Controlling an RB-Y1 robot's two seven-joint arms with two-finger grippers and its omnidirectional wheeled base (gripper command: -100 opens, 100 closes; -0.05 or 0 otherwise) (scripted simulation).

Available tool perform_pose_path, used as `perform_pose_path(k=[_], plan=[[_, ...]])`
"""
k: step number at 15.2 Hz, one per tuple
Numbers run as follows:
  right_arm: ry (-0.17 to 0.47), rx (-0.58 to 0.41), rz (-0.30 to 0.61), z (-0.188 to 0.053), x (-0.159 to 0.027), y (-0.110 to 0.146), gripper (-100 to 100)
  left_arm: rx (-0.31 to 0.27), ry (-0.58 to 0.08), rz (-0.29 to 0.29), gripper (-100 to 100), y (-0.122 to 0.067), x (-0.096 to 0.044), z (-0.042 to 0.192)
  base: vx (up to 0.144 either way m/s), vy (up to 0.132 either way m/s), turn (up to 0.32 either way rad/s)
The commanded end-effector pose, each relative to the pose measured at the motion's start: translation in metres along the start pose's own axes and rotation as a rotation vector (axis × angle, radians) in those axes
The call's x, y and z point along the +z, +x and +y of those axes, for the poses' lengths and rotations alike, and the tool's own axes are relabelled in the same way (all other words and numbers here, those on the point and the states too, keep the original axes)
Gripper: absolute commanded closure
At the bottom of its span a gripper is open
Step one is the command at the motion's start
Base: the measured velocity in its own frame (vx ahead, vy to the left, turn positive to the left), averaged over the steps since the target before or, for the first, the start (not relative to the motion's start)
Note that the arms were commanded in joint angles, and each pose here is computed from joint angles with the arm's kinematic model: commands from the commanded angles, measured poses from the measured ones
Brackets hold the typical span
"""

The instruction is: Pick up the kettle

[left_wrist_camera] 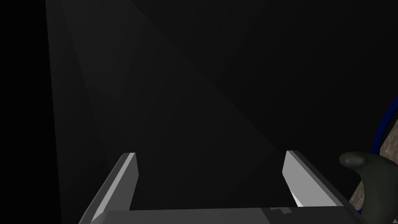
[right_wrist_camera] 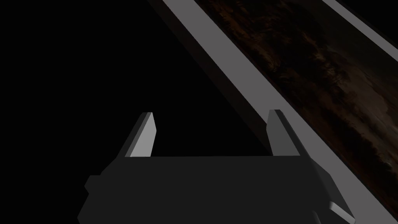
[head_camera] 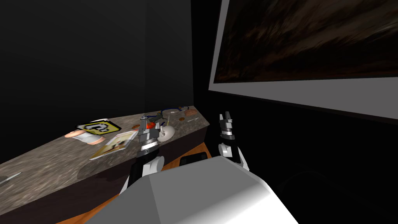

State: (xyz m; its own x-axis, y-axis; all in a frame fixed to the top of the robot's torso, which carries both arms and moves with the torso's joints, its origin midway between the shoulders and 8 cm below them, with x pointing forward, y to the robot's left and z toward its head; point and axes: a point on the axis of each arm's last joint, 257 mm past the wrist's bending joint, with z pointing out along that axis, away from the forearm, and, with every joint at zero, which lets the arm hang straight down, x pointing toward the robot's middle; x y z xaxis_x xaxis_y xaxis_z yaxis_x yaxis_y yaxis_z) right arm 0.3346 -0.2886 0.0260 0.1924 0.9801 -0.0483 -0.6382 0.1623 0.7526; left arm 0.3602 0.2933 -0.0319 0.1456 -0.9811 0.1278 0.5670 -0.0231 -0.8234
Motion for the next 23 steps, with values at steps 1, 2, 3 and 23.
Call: perform_pose_path(k=[1,2,3,23], plan=[[0.0,0.0,0.0,0.0,0.0,0.0,0,0.02,-0.013,0.037,-100,0.002,0.0,0.002,0.0,0.0,0.0],[0.0,0.0,0.0,0.0,0.0,0.0,0,0.02,-0.013,0.037,-100,0.002,0.0,0.002,0.0,0.0,0.0],[0.0,0.0,0.0,0.0,0.0,0.0,0,0.035,-0.024,0.062,-100,0.004,-0.001,0.004,0.0,0.0,0.0],[0.0,0.0,0.0,0.0,0.0,0.0,0,0.143,-0.314,0.186,-100,-0.011,-0.015,0.055,0.001,-0.014,0.01]])
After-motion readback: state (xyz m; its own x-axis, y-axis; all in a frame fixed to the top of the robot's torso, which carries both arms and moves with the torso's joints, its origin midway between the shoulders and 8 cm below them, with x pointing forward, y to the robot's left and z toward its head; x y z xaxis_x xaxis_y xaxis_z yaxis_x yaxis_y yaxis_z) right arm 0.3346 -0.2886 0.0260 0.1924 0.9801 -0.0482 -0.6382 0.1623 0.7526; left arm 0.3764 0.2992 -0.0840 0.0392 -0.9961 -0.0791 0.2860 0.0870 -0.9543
